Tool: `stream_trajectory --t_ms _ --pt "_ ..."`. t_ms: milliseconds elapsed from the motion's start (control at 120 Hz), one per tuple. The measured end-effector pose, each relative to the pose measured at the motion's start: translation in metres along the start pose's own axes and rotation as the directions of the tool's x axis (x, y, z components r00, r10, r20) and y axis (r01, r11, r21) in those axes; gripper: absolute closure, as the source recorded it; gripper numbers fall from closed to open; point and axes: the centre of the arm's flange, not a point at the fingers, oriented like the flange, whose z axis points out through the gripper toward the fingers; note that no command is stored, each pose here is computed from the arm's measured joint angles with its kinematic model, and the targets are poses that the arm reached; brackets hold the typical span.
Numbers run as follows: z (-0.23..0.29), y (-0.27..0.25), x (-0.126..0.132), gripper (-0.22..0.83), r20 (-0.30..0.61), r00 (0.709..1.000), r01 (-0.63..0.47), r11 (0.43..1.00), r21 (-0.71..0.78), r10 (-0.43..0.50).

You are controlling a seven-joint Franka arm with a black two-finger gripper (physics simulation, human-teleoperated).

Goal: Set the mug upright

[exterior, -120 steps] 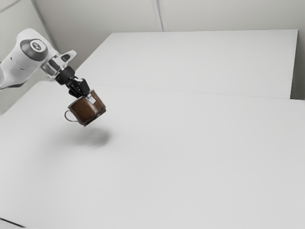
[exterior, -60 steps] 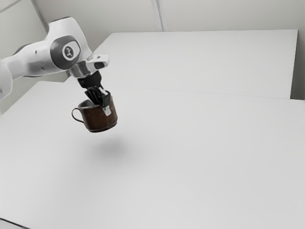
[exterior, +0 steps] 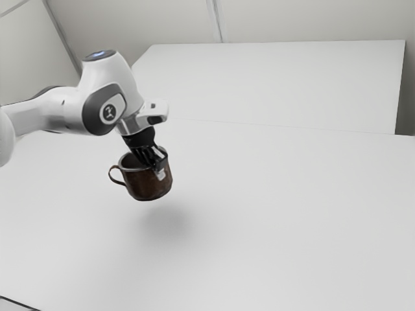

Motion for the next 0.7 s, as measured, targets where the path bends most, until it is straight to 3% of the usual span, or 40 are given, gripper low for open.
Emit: stream_trajectory --t_ms 400,700 --pt "0.064 0.004 -0.017 0.78 -0.054 0.998 0.047 0.998 0.031 -0.046" --pt "0.090 -0.001 -0.014 0.78 -0.080 0.995 0.058 0.997 0.057 -0.053"
